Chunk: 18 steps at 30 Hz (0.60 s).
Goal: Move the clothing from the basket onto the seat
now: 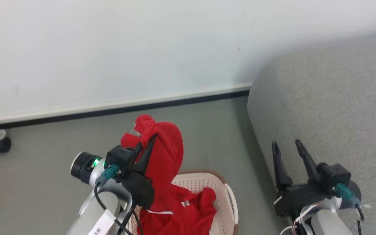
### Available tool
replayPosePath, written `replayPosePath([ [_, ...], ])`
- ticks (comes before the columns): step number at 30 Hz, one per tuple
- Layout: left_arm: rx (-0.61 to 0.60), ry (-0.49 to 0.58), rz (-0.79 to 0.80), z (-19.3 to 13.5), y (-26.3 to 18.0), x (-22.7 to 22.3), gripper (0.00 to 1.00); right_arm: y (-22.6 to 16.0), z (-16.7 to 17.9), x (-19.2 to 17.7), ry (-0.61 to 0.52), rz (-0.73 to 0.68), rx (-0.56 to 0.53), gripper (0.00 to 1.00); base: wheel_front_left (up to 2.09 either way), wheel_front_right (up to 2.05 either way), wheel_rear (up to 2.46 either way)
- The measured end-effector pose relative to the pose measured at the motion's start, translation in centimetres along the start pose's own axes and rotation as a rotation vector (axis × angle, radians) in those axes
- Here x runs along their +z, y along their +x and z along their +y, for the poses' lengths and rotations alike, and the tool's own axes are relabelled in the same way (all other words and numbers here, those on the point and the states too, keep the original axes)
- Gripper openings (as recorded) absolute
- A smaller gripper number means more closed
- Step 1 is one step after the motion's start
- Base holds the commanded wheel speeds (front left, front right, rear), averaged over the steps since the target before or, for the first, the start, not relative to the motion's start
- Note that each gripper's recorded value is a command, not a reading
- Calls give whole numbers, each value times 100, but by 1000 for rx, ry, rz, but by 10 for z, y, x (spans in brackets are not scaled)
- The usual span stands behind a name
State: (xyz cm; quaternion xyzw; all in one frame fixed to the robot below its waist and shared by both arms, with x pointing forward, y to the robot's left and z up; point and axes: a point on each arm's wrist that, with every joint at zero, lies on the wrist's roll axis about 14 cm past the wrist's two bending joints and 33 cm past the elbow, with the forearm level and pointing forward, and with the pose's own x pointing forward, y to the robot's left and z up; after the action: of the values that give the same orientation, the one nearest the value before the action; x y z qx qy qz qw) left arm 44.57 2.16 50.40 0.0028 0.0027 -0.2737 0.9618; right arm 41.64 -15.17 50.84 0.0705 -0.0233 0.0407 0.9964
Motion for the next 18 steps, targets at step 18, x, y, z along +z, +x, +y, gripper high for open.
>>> replayPosePath([
  [18, -22, 27, -124, -20, -20, 63, 0, -34, 63, 9, -26, -22, 219, 100, 0, 0, 0],
])
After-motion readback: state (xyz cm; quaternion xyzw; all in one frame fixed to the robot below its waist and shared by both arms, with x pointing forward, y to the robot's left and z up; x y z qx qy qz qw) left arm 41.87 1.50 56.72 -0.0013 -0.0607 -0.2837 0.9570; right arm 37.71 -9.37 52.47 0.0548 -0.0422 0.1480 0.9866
